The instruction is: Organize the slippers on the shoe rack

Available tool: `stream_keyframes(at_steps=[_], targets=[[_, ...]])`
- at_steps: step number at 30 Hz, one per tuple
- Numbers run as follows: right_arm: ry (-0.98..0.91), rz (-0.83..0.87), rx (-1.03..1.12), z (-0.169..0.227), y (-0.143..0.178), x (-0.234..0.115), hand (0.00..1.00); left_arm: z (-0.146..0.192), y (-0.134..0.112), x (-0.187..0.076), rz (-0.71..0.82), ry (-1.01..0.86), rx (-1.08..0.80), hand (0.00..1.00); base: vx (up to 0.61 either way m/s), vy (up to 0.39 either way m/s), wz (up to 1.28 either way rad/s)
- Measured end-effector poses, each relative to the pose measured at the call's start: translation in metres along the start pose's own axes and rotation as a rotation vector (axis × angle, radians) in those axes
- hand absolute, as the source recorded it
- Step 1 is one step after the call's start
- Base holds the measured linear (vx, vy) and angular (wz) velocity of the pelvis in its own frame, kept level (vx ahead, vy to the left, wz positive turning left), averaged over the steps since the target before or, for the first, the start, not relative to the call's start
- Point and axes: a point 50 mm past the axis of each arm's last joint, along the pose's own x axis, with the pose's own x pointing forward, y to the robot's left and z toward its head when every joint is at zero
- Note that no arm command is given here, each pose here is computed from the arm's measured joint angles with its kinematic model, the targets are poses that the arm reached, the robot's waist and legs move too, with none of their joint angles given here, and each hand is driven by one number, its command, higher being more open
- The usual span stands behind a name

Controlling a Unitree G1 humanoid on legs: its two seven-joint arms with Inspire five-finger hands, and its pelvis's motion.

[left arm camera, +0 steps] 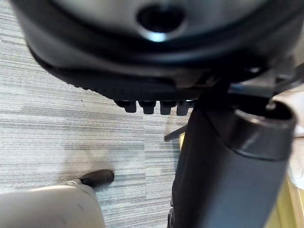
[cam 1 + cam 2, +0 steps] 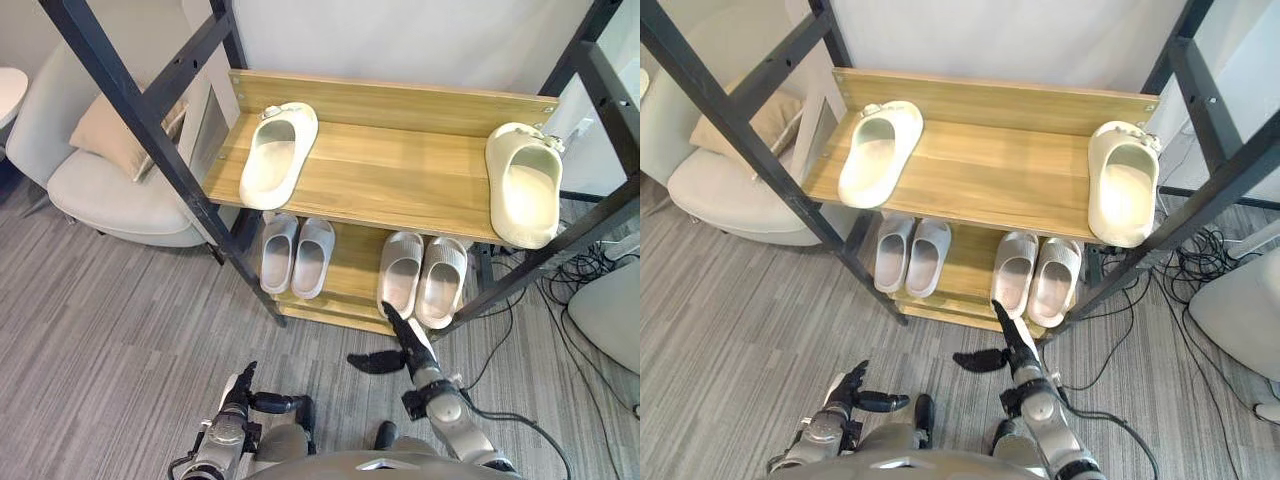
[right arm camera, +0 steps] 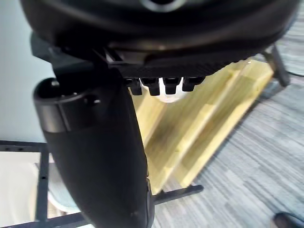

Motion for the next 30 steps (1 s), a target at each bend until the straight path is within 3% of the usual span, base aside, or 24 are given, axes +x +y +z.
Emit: stream_keyframes(at_steps=[9, 16, 23, 30], targets=[[0.152, -0.018, 0.058, -0.033, 0.002, -0.006, 1.0, 0.004, -0.024, -0.003, -0.094, -0.023, 0.068, 1.0, -0.03, -0.001, -0.03], [0.287, -0.067, 0.099, -0.061, -0.005, -0.014, 1.0, 0.033, -0.045, -0.015, -0.207, -0.2, 0.1, 1.0, 0.0, -0.002, 0.02], [0.334, -0.123, 0.178, -0.072, -0.016, -0.017, 1.0, 0.11, -0.081, -0.067, -0.531, -0.627, 0.098, 1.0, 0.01, -0.011, 0.13], [0.338, -0.109, 0.179, -0.074, -0.022, -0.017, 1.0, 0.145, -0.108, -0.115, -0.788, -0.841, 0.043, 1.0, 0.0, -0.001, 0.02]])
